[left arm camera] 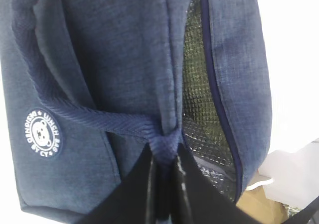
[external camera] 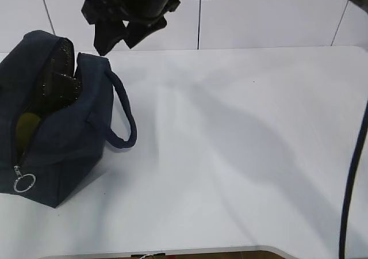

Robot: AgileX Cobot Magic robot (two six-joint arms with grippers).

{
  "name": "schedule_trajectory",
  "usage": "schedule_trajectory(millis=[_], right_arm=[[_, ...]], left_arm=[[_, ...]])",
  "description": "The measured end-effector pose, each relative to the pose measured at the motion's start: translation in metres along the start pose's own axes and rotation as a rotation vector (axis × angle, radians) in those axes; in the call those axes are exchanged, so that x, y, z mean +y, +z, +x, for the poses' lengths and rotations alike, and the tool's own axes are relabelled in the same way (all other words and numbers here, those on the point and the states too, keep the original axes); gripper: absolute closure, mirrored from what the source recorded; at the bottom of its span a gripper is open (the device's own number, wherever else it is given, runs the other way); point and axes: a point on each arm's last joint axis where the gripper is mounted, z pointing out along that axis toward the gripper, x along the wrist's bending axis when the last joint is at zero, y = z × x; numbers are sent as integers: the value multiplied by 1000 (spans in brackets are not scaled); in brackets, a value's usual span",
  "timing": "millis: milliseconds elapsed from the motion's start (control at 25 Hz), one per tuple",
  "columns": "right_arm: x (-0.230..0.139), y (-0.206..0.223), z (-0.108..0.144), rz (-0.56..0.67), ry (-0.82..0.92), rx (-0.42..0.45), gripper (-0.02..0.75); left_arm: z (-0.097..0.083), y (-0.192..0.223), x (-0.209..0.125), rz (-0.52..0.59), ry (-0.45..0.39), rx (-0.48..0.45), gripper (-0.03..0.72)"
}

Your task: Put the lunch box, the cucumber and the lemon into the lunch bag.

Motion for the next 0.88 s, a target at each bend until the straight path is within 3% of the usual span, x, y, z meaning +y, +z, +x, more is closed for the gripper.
schedule_trajectory(millis=[160,320,520,880], right_arm=[[-11,-7,7,44,27,41,266],[-12,-29,12,21,29,47,266],[-12,-34,18,3,84,124,266],[-17,5,10,79,401,142,266]], left_arm=[[0,0,0,0,0,0,688],[0,0,0,1,1,1,688],[1,0,-1,6,5,10,688],[2,0,-1,15,22,23,688]])
